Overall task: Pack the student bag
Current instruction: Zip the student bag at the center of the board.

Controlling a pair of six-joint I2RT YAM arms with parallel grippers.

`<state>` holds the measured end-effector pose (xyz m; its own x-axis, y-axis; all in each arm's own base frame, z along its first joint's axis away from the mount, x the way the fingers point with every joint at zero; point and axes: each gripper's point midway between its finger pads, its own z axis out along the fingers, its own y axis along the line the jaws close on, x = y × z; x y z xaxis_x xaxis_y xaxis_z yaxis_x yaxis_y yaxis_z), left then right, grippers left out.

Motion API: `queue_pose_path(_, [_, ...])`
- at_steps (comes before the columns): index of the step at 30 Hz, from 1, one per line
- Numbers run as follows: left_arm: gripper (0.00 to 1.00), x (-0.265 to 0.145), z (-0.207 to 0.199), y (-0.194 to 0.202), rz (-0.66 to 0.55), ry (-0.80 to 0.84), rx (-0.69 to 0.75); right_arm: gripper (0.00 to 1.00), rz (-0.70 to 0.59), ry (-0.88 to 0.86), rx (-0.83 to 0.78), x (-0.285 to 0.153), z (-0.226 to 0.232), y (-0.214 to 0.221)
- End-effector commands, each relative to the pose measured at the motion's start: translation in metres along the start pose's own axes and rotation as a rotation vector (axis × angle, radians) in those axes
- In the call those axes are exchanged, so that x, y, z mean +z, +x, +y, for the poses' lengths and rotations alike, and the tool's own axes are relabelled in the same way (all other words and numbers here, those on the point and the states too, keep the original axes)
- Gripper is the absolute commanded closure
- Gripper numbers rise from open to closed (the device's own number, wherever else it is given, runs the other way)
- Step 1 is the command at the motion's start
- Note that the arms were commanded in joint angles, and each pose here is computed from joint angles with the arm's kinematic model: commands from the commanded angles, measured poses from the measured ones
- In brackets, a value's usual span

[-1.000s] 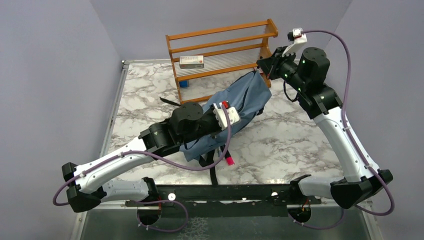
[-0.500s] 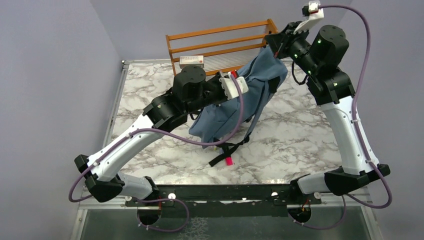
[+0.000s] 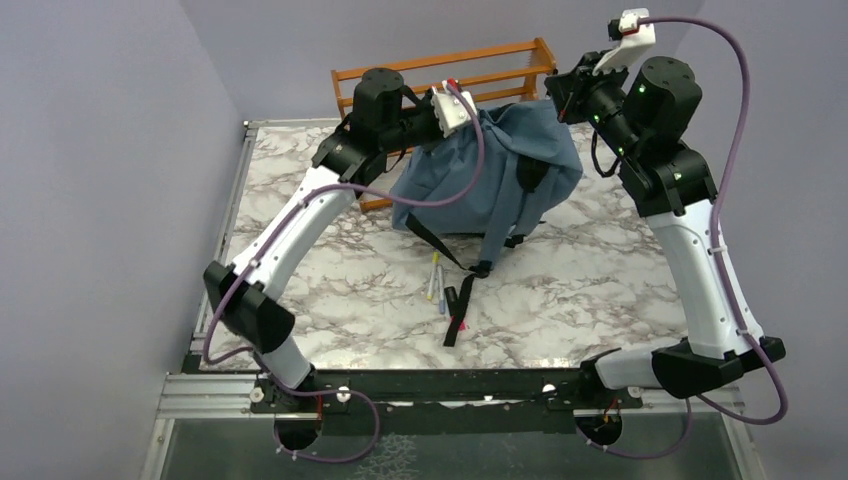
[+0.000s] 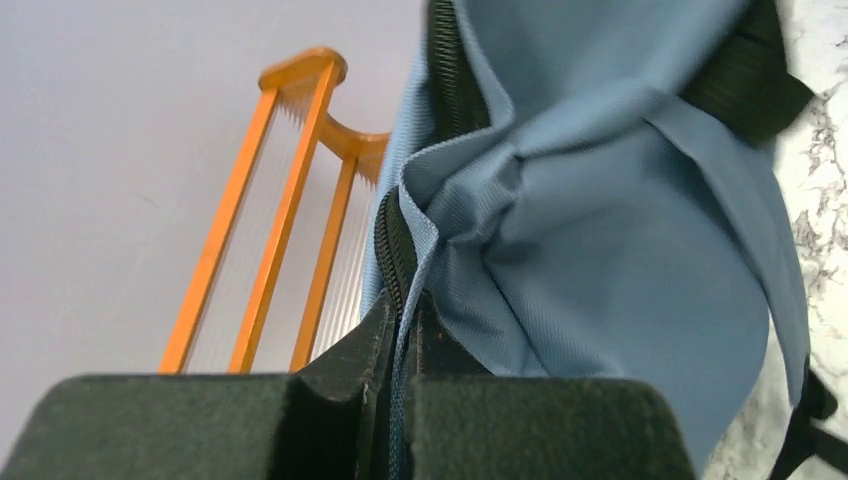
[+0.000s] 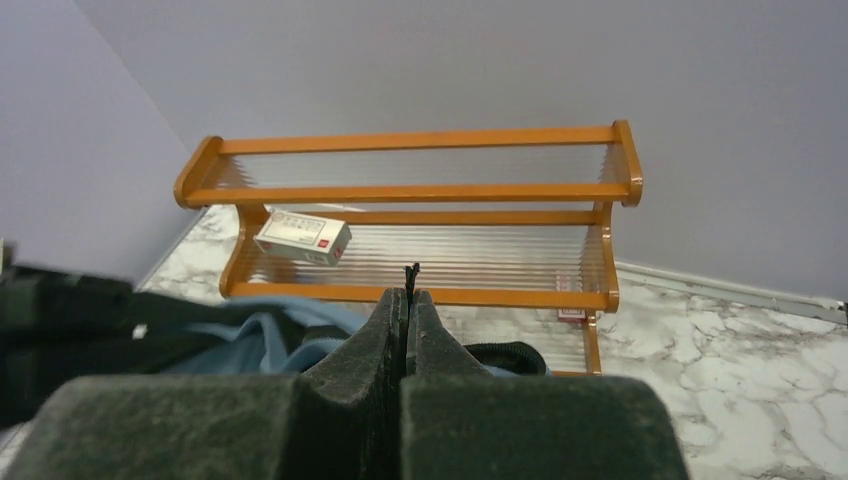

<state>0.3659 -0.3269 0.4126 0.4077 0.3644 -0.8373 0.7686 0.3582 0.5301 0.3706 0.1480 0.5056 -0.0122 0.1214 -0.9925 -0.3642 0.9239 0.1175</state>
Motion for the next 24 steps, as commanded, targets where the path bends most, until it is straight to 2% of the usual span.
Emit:
queue_pose_path(1, [1.00,-0.005,0.090,-0.046,-0.238,-0.126,0.080,1.00,-0.205,-0.023,-0.019,-0.007,0.008,-0.066])
queue_pose_path(6, [1.00,0.001,0.131,-0.046,-0.321,-0.144,0.073,1.00,-0.224,0.013,-0.038,0.029,0.002,-0.079])
queue_pose_path(9, [1.00,0.003,0.124,-0.047,-0.342,-0.092,0.082,0.99,-0.218,-0.011,-0.029,0.036,0.007,-0.077])
queue_pose_path(14, [1.00,-0.004,0.070,-0.012,-0.308,0.034,0.019,1.00,-0.118,-0.105,0.018,0.012,0.021,-0.032])
queue_pose_path(21, [1.00,-0.033,-0.037,0.050,-0.222,0.172,-0.167,1.00,0.202,-0.219,0.176,-0.032,0.041,0.087])
queue_pose_path(24, [0.84,-0.044,-0.085,0.072,-0.156,0.238,-0.233,1.00,0.369,-0.262,0.249,-0.051,0.051,0.140])
